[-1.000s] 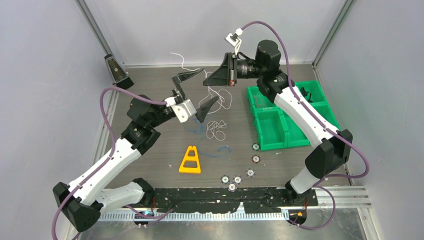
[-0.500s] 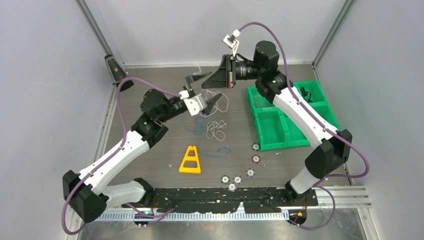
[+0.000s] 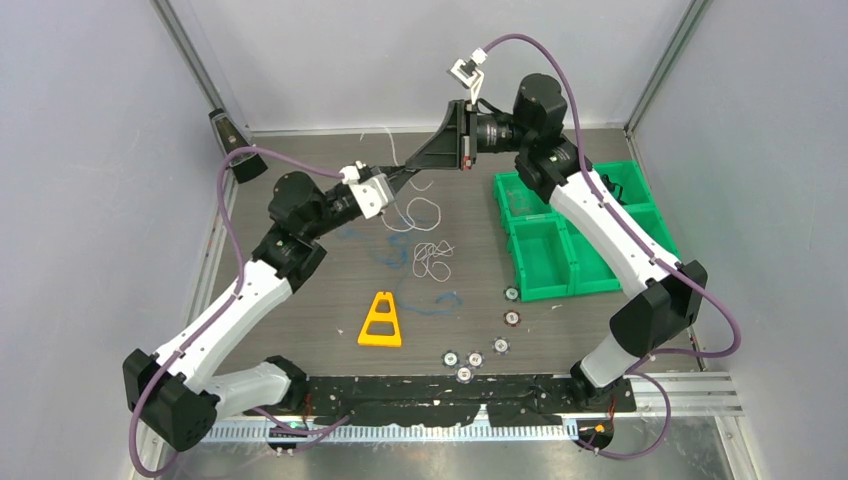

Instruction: Untangle the cables

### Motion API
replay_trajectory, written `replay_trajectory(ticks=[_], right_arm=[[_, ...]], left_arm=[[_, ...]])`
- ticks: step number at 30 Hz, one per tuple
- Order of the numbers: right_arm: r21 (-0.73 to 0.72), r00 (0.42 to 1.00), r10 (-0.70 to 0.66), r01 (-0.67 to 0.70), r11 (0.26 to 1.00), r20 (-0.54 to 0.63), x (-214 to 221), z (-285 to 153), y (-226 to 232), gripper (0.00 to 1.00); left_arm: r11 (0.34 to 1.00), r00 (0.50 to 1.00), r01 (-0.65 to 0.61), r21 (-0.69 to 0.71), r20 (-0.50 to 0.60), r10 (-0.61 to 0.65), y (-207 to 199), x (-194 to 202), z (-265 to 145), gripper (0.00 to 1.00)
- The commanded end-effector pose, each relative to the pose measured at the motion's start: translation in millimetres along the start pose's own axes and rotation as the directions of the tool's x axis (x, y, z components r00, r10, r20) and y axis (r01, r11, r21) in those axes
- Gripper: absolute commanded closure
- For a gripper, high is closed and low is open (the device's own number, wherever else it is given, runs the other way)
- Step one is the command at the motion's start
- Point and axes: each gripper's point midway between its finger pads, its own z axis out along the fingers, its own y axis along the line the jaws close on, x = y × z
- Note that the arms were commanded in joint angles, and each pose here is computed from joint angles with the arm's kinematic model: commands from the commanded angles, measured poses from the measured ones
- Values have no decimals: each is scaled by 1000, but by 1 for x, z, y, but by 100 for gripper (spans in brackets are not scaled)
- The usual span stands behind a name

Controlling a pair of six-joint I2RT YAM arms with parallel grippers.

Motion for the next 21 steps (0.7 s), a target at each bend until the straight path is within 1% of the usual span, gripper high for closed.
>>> replay_trajectory(ticks=[1,6,11,14,18,21], right_arm=[[-78,991,-128,131,988,42,-29,-11,53,95],[-25,986,-157,158,987,54,-37,-22,51,95],[-6,977,-202,202,979,67,-46,-29,56,94],[-6,971,-225,226,974,78,-51,-30,63,95],[-3,957,-273,275,962,103,-61,-31,75,95],[33,956,-278,276,961,91,-62,-33,74,95]], left_arm=[[998,998,66,5,-20,-66,1,2,-10,100],[988,986,149,33,-81,-146,-8,11,-21,100],[953,945,297,54,-160,-285,-23,24,-25,100],[910,895,411,53,-211,-392,-29,32,-26,100],[825,805,562,59,-269,-529,-42,43,-25,100],[739,715,672,47,-299,-632,-52,50,-22,100]])
